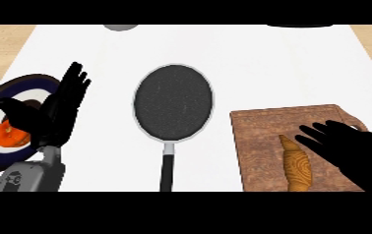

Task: Pick the croissant from the cutting board and place it in the pan

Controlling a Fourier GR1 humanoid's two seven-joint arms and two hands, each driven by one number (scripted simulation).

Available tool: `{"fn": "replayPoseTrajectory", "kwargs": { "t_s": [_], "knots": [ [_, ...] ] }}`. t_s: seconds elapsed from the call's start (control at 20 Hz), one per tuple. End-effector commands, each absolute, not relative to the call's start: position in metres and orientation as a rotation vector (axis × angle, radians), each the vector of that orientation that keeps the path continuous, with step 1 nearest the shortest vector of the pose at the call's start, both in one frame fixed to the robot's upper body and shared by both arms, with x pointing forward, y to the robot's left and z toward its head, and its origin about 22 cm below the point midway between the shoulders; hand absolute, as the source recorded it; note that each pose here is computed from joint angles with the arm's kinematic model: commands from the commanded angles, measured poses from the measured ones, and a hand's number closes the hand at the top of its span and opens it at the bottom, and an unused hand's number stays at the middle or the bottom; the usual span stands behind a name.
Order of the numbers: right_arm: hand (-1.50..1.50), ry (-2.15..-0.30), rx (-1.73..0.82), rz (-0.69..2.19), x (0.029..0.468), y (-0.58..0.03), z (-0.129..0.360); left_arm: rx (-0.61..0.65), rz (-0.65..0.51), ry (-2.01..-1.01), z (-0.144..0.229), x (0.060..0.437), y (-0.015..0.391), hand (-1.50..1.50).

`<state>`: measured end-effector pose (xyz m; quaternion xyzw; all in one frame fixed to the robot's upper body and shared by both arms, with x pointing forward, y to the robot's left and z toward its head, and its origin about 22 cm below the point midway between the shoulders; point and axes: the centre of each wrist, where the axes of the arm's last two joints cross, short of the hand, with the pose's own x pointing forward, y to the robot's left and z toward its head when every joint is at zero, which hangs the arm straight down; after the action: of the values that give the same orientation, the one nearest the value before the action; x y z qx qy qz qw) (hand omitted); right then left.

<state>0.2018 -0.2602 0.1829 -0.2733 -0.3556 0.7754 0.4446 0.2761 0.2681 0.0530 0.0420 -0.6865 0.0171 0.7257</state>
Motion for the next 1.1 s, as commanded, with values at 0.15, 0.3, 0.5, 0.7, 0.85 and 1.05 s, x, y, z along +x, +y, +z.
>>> {"fn": "replayPoseTrajectory", "kwargs": {
  "t_s": [0.15, 0.3, 0.5, 0.7, 0.85, 1.05],
  "knots": [
    [-1.5, -0.855, -0.827, 1.948, 0.191, -0.229, 0.184, 0.102, 0.029, -1.534, 0.069, 0.285, 0.28, 0.0],
    [-1.5, -0.907, -0.773, 1.933, 0.202, -0.229, 0.166, 0.096, 0.049, -1.516, 0.066, 0.27, 0.26, 0.0],
    [-1.5, -0.883, -0.762, 1.953, 0.194, -0.205, 0.151, 0.095, 0.041, -1.508, 0.061, 0.278, 0.251, 0.0],
    [-1.5, -0.795, -0.814, 1.943, 0.197, -0.194, 0.139, 0.104, 0.051, -1.525, 0.061, 0.281, 0.273, 0.0],
    [-1.5, -0.777, -0.848, 1.925, 0.212, -0.185, 0.127, 0.09, 0.035, -1.52, 0.041, 0.275, 0.279, 0.0],
    [-1.5, -0.8, -0.836, 1.902, 0.227, -0.203, 0.141, 0.117, 0.039, -1.514, 0.037, 0.274, 0.265, 0.0]
  ]
}}
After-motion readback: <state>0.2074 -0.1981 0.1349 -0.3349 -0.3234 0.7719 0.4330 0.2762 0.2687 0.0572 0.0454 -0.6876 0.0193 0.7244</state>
